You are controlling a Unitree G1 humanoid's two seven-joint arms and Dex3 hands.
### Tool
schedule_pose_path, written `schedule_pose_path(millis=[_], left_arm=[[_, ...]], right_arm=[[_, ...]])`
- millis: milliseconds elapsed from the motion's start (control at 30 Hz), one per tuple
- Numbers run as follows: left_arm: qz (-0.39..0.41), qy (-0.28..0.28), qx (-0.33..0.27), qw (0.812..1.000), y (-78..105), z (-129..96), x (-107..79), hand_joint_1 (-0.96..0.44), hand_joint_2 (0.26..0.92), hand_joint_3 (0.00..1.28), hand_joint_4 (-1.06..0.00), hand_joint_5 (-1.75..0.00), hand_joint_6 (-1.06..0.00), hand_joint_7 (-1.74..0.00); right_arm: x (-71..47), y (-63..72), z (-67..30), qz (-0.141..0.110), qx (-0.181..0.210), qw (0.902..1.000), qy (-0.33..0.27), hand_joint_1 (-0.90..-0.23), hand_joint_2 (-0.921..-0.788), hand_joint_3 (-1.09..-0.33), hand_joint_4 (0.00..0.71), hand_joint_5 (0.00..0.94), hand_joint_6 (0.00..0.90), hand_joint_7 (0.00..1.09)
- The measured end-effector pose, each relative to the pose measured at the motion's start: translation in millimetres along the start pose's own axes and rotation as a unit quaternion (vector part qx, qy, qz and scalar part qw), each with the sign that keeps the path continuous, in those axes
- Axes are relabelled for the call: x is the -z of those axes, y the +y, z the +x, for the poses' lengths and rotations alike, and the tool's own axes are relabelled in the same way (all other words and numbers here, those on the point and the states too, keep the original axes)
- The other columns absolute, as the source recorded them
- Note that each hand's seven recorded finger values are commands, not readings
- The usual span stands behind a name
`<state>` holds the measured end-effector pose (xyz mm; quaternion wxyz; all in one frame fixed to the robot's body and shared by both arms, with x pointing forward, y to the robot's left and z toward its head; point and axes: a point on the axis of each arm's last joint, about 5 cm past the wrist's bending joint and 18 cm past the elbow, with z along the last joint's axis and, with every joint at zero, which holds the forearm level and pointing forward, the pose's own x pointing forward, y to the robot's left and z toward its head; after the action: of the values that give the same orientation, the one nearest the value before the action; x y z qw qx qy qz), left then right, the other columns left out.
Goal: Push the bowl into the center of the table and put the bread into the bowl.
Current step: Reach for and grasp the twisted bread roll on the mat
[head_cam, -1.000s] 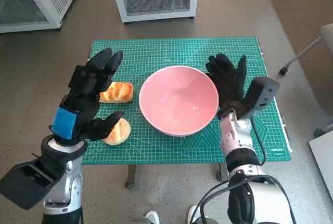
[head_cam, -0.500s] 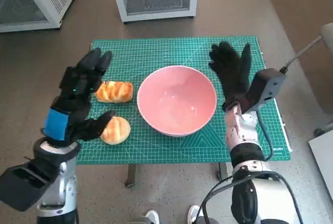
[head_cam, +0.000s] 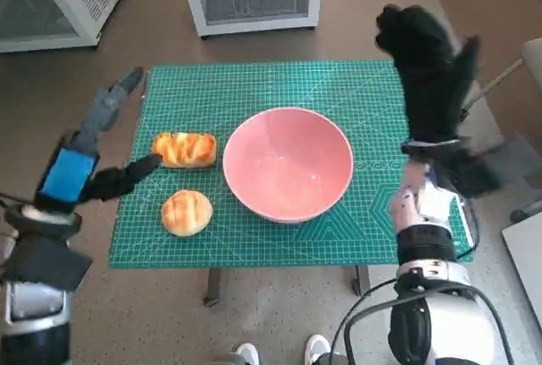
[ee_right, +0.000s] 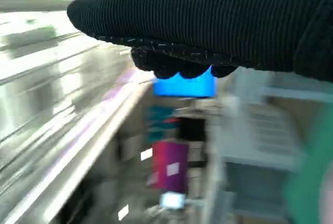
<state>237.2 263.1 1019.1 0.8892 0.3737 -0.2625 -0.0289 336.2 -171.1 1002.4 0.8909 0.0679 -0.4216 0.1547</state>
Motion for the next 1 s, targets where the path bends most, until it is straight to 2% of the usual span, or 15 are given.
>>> schedule_pose_path(millis=[200,333,467,567,767,1000], left_arm=[[0.034,0.041,0.028,0.998,7.0,18.3,2.1,-0.54,0.89,0.02,-0.15,0.0,-0.16,-0.16],[0.064,0.066,0.057,0.994,5.4,30.1,1.8,-0.49,0.825,0.0,-0.15,0.0,-0.17,-0.15],[0.087,0.094,0.096,0.987,0.3,41.9,1.3,-0.39,0.756,0.0,-0.13,0.0,-0.17,-0.13],[0.097,0.116,0.132,0.98,-4.1,50.7,1.4,-0.31,0.731,0.0,-0.12,0.0,-0.17,-0.12],[0.123,0.161,0.199,0.959,-14.6,68.6,0.5,-0.19,0.717,0.0,-0.1,0.0,-0.19,-0.09],[0.152,0.211,0.267,0.928,-30.1,87.3,1.8,-0.13,0.718,0.0,-0.08,0.0,-0.2,-0.07]], right_arm=[[-8.7,3.5,-7.4,0.021,-0.047,0.9979,-0.04,-0.523,-0.921,-0.586,0.333,0.028,0.079,0.59],[-13.4,5.0,-14.3,0.032,-0.065,0.9963,-0.045,-0.532,-0.921,-0.548,0.341,0.028,0.077,0.61],[-18.1,6.3,-19.5,0.034,-0.075,0.9954,-0.048,-0.533,-0.921,-0.533,0.344,0.026,0.067,0.61],[-20.5,7.6,-21.2,0.033,-0.081,0.9949,-0.05,-0.528,-0.921,-0.529,0.345,0.025,0.064,0.61],[-22.8,8.6,-23.2,0.03,-0.082,0.9948,-0.051,-0.518,-0.921,-0.526,0.345,0.022,0.057,0.61],[-24.6,8.7,-23.5,0.025,-0.08,0.9952,-0.051,-0.52,-0.921,-0.522,0.342,0.017,0.05,0.61]])
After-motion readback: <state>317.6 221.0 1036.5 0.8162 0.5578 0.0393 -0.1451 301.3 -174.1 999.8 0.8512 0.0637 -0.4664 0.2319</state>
